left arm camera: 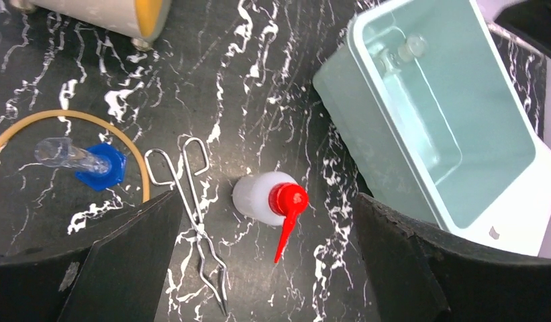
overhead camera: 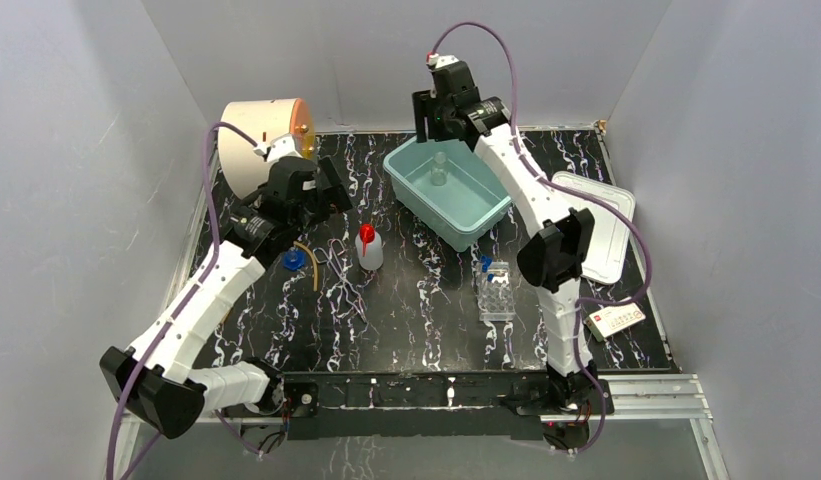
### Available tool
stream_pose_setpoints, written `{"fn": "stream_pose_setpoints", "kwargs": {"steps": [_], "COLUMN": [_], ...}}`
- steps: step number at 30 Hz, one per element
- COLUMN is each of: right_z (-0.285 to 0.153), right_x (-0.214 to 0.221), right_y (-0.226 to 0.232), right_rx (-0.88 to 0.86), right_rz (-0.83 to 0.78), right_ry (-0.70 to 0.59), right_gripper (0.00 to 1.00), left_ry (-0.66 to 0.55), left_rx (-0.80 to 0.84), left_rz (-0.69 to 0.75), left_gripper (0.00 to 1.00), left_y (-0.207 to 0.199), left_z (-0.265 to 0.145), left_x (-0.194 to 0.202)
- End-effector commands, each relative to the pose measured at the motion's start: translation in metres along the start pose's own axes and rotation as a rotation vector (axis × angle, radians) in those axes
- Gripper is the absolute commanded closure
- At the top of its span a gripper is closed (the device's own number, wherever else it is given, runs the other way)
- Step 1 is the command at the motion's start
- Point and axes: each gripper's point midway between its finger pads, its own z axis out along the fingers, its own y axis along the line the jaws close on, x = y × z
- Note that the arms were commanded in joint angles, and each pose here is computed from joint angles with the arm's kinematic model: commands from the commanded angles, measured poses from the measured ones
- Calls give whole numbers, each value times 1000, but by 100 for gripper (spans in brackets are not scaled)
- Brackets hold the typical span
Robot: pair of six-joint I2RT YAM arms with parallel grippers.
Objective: Organize the chemistry lab equipment
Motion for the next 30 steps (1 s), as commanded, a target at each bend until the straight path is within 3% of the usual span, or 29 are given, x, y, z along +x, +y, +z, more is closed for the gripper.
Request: {"fn": "stream_pose_setpoints", "kwargs": {"steps": [1, 8, 16, 21, 30], "right_z": [-49, -84, -85, -70, -38], "right_x": [-11, 39, 101, 135, 149], "right_y": [68, 150, 201, 209, 201], "right_rx": [-101, -238, -266, -238, -116], "right_rz": [-69, -78, -161, -197, -208], "right_ry": [-78, 19, 154, 240, 265], "right_gripper": [27, 26, 18, 16, 16], "left_ry": [-134, -366, -450, -472, -455], "left_rx": [-69, -119, -196, -194, -175], "left_rz": [-66, -85, -24, -12, -4], "left_gripper": [3, 3, 2, 2, 2], "left_y": [16, 39, 55, 56, 53], "left_z": [-20, -68, -96, -103, -99], "left_x": [-40, -94, -120, -126, -120]}}
